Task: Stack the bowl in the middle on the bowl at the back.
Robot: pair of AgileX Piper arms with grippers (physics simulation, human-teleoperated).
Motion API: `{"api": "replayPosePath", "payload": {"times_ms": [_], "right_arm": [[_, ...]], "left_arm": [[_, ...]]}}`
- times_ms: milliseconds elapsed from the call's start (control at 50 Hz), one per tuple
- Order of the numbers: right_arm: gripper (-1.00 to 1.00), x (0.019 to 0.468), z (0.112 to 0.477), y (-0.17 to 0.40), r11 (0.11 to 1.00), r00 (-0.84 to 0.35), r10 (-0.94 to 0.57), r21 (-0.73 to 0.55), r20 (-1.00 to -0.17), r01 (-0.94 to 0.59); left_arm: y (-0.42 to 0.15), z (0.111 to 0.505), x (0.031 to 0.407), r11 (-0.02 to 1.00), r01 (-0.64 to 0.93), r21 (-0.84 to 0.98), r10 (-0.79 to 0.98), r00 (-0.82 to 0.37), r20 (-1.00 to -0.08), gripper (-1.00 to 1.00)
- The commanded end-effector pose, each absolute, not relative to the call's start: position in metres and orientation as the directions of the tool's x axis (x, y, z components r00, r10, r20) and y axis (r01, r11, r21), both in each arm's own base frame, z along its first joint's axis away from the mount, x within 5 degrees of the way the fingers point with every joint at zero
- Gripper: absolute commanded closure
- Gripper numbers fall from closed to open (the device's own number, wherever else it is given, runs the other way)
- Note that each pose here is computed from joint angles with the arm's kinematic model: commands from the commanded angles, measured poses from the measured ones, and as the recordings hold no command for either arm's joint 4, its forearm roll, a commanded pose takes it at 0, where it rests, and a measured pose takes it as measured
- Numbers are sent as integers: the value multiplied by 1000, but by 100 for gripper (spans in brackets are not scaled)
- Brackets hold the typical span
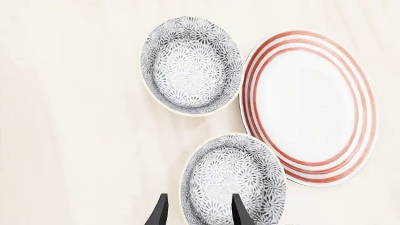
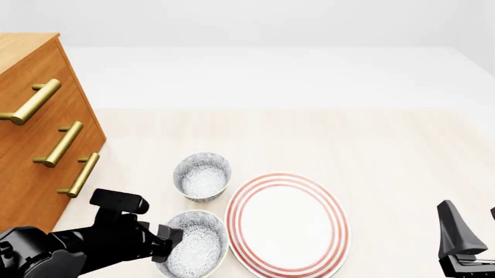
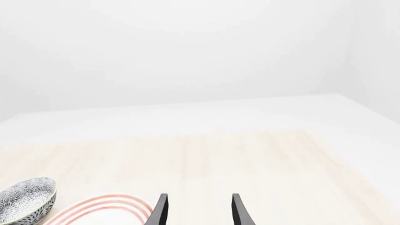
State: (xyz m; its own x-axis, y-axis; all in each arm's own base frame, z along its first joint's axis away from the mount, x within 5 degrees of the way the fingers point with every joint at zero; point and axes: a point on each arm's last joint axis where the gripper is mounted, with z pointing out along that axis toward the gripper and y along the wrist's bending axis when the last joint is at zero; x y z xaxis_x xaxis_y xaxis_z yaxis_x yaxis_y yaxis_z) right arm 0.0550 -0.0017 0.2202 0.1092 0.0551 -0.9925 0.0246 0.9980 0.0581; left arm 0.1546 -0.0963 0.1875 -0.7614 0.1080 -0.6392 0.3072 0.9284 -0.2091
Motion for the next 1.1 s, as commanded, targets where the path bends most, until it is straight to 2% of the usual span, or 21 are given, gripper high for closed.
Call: {"api": "replayPosePath", "payload": {"times_ms": [20, 720, 740, 920, 1100], "right_arm": [[-100, 55, 219, -2, 998, 108, 58, 61, -992, 25], [-100, 55, 218, -2, 997, 108, 61, 65, -992, 29], [-100, 55, 218, -2, 998, 108, 61, 64, -992, 29], [-100, 55, 218, -2, 998, 108, 58, 61, -992, 27], [-100, 55, 218, -2, 998, 106, 52, 54, -993, 22]], "left_arm": [[-104, 162, 159, 921, 351, -166, 189, -779, -598, -100], [-109, 128, 161, 924, 332, -189, 166, -796, -583, -100], [-108, 129, 162, 925, 333, -185, 169, -794, -584, 100], [-101, 144, 164, 931, 323, -171, 162, -784, -600, 100], [-93, 168, 150, 929, 326, -177, 151, -768, -622, 100]]}}
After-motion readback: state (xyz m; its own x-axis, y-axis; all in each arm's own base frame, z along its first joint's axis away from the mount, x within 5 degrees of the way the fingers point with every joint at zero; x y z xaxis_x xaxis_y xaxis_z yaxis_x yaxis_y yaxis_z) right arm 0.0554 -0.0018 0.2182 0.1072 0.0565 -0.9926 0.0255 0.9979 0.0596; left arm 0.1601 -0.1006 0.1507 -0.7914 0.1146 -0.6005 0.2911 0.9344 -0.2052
